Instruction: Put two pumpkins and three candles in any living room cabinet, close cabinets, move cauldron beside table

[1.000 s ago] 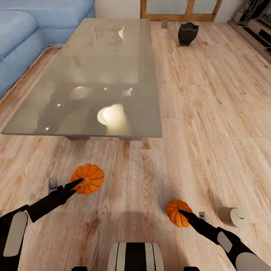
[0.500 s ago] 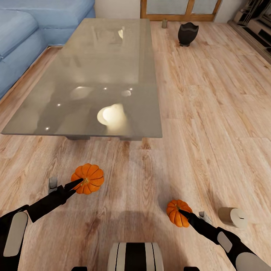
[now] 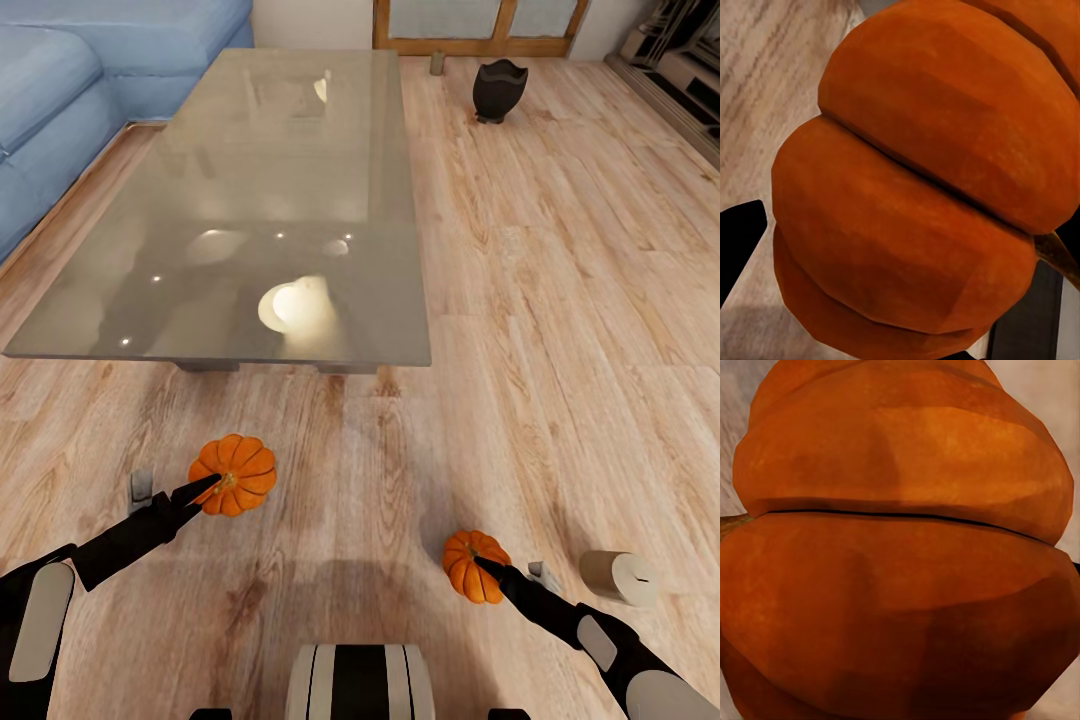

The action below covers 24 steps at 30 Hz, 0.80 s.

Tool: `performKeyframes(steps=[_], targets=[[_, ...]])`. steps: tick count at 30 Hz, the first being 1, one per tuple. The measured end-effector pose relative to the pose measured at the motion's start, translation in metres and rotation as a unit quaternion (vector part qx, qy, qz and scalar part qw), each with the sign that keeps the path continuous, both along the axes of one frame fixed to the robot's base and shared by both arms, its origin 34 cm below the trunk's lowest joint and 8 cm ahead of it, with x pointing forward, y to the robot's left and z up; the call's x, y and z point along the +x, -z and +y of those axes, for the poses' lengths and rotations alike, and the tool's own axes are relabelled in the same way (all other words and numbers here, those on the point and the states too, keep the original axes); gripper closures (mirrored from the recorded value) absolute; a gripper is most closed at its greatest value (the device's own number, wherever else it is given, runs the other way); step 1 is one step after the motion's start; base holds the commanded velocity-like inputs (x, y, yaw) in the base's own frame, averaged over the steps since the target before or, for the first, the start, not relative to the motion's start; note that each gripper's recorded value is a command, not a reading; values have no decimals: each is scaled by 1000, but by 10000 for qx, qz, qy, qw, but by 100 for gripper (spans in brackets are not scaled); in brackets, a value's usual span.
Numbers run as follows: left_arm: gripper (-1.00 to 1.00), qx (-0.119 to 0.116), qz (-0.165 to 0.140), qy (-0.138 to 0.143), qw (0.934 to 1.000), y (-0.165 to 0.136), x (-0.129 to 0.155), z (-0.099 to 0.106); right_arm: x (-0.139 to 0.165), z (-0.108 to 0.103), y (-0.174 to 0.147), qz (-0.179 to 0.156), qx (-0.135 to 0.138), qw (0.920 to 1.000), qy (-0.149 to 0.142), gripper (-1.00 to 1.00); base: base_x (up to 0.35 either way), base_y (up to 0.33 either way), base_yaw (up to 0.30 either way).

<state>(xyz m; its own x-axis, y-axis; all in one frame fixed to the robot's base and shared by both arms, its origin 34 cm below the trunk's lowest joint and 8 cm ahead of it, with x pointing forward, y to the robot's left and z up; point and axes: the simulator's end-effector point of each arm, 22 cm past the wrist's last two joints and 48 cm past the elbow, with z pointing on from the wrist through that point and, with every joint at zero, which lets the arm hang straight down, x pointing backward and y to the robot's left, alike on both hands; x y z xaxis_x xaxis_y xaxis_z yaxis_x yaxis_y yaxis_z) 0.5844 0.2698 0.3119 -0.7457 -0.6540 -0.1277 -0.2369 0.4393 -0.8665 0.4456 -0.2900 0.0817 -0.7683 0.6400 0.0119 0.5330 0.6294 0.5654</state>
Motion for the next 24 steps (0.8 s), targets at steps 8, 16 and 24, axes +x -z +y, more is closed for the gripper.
performKeyframes(steps=[8,16,24], targets=[[100,11,6,1,10000,0,0,0,0,0,0,0,0,10000,-1,100,0,0,0],[100,10,8,-1,10000,1,0,0,3,-3,0,-11,-23,10000,94,100,-69,0,0],[100,13,9,0,10000,1,0,0,3,-4,0,-15,-31,9999,118,100,-38,0,0]])
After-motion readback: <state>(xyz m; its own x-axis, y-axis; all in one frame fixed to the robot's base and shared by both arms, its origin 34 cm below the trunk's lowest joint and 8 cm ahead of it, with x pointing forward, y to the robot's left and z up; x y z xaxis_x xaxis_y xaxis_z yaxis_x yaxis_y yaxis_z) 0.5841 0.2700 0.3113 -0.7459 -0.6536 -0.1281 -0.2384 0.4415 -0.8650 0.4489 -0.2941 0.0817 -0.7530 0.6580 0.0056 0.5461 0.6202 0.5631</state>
